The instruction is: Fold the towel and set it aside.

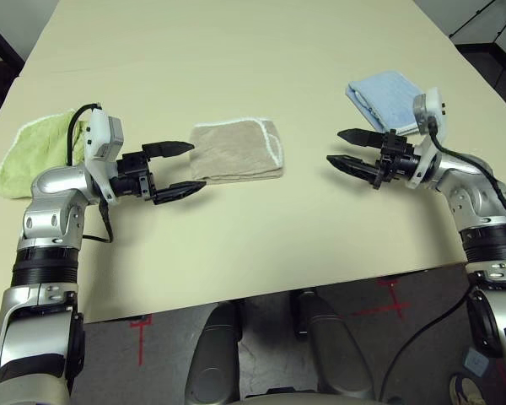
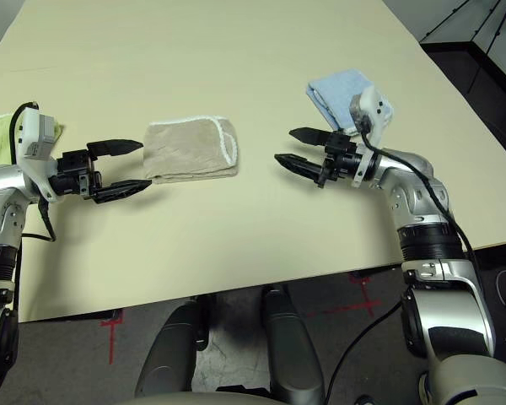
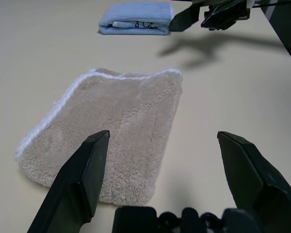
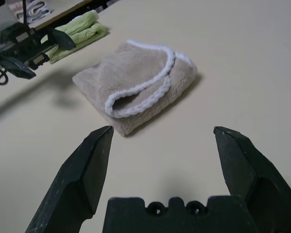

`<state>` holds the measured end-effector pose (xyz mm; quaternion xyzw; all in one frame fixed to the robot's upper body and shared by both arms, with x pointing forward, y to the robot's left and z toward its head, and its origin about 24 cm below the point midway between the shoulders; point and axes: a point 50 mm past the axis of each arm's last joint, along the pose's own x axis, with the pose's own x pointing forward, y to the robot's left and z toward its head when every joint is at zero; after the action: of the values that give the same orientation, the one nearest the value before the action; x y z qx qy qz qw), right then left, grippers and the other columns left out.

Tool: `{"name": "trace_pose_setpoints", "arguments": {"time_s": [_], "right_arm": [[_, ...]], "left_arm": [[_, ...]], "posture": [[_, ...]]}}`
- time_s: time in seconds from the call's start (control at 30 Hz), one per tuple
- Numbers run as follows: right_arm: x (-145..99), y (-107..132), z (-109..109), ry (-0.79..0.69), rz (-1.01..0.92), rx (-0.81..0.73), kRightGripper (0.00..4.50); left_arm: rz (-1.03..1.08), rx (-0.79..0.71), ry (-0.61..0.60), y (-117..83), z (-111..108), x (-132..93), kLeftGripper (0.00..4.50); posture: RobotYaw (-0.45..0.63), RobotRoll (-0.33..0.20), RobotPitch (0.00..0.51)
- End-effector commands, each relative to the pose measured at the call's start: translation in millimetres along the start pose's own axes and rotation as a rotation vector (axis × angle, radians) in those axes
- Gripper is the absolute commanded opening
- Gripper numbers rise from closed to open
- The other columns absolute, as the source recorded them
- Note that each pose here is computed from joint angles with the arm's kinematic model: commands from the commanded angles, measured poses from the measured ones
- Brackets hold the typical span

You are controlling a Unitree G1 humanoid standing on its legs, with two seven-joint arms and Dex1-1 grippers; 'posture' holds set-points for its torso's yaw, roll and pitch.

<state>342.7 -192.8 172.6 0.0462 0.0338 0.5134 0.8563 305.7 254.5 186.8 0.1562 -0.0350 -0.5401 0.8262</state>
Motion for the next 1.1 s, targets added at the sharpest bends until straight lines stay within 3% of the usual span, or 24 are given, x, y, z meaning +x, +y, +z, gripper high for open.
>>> {"name": "trace_pose_setpoints", "arguments": {"time_s": [0.03,0.23,0.47,1.1], "right_arm": [[22.7,-1.5,0.9,-0.017,0.001,0.236,4.48],[44.7,-7.4,2.0,0.023,-0.004,0.474,4.48],[59.6,-10.3,-2.7,0.086,-0.054,0.637,4.48],[117.4,10.6,-9.7,0.117,0.000,0.690,4.48]], "left_arm": [[-0.042,0.021,0.019,-3.7,0.1,1.3,4.50],[-0.069,0.039,0.012,-8.7,-2.0,6.9,4.50],[-0.089,0.055,0.009,-18.1,3.9,6.2,4.50],[-0.119,0.045,0.006,-38.7,19.9,7.9,4.50]], "posture": [[0.02,0.000,0.228],[0.04,0.000,0.254],[0.09,0.000,0.271],[0.16,0.000,0.299]]}}
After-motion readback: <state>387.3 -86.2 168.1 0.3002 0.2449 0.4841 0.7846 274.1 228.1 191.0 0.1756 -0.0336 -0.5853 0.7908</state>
